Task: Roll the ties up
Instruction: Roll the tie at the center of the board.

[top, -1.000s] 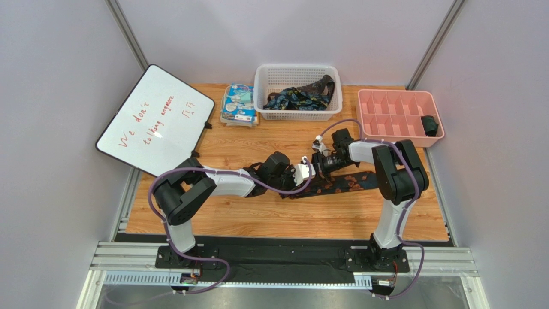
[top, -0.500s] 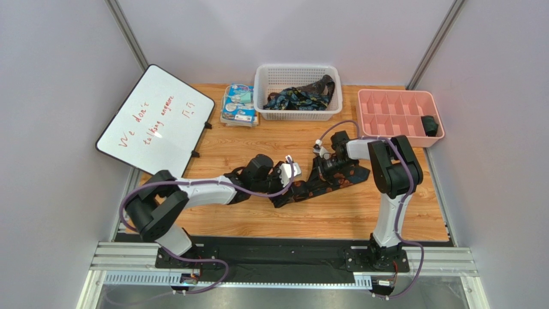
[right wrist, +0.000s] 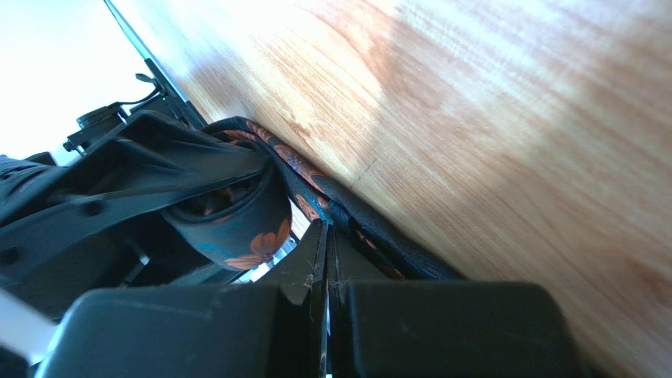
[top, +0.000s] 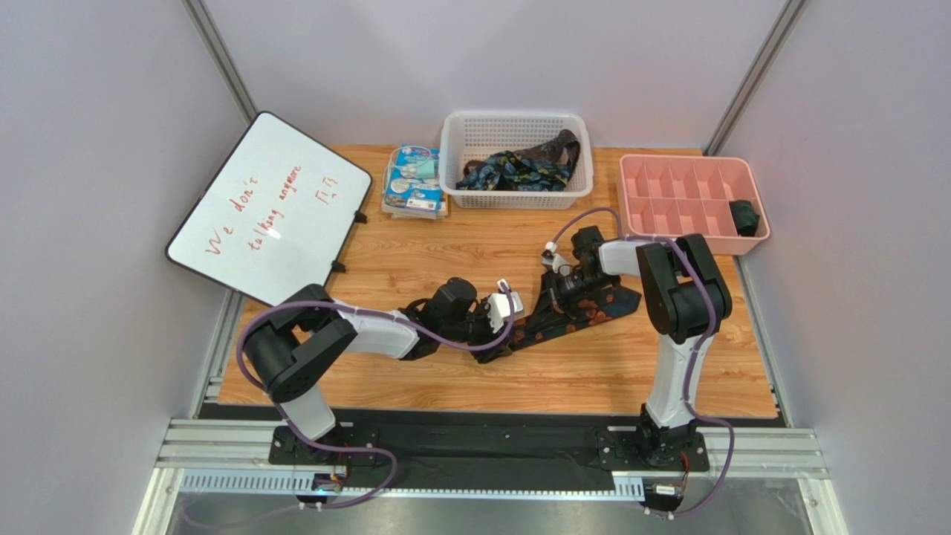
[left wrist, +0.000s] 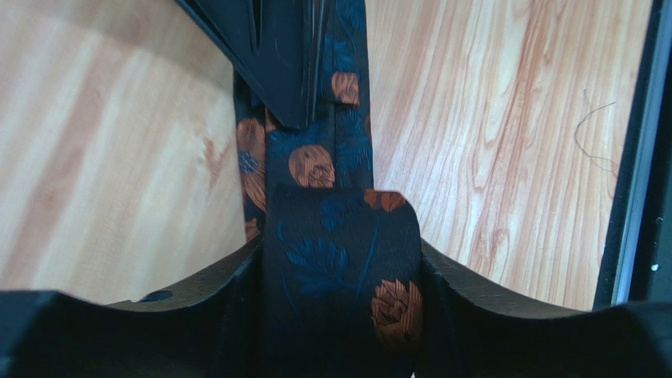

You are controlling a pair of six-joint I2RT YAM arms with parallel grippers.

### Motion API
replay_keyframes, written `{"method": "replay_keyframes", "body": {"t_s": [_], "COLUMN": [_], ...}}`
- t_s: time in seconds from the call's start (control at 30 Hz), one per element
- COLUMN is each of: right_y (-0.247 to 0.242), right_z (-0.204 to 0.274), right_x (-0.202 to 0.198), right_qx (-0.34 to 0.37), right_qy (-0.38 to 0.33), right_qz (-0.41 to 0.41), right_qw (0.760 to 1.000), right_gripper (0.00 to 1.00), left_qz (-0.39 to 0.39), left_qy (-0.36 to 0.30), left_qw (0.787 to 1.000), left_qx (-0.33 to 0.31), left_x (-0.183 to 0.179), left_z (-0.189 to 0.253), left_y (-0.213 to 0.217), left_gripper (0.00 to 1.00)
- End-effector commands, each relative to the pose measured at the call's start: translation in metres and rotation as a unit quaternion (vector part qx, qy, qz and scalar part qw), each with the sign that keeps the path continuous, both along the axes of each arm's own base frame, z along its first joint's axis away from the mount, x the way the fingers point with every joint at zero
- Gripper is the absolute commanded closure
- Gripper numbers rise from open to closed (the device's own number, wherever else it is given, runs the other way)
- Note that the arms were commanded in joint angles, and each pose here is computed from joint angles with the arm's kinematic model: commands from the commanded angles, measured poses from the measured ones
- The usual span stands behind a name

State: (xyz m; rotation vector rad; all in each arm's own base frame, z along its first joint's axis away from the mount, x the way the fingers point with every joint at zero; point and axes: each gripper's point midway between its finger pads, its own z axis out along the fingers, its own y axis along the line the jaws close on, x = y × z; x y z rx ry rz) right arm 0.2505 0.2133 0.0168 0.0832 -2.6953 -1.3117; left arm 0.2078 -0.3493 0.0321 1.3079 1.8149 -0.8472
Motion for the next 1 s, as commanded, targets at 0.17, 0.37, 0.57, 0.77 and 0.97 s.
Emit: {"method": "replay_keyframes", "body": {"t_s": [0.17,0.37,0.57,0.77,0.97], "right_y": [-0.017,0.002,0.015,0.018,0.017], "right_z": [-0.014,0.060,0.069,0.042,0.022], "right_x": [0.011,0.011,-0.008,-0.012,0.001], "right_qx": [-0.055,0.058,0.081,0.050,0.018], "right_qy": [-0.044,-0.066,-0.044,-0.043,-0.053], "right_qz": [0.014,0.004,0.020,0.036,0.034], "right_qw": [0.997,0.996,0.996,0.997,0.998], "right_gripper": [1.00,0.63,0.46,0.49,0.83], "left_qz": [-0.019,-0.025,-0.009,-0.010,-0.026], "left_qy": [-0.045,-0.023,-0.010,-0.008,-0.013], "left_qw": [0.998,0.995,0.994,0.994,0.995], "left_qx": [0.025,0.089,0.111,0.112,0.096], "left_x": [0.006,0.012,0.017,0.018,0.015], "left_z": [-0.007,-0.033,-0.041,-0.040,-0.029], "left_y": [0.002,0.005,0.005,0.005,0.000], "left_gripper": [0.57,0.61,0.60,0.57,0.50]}}
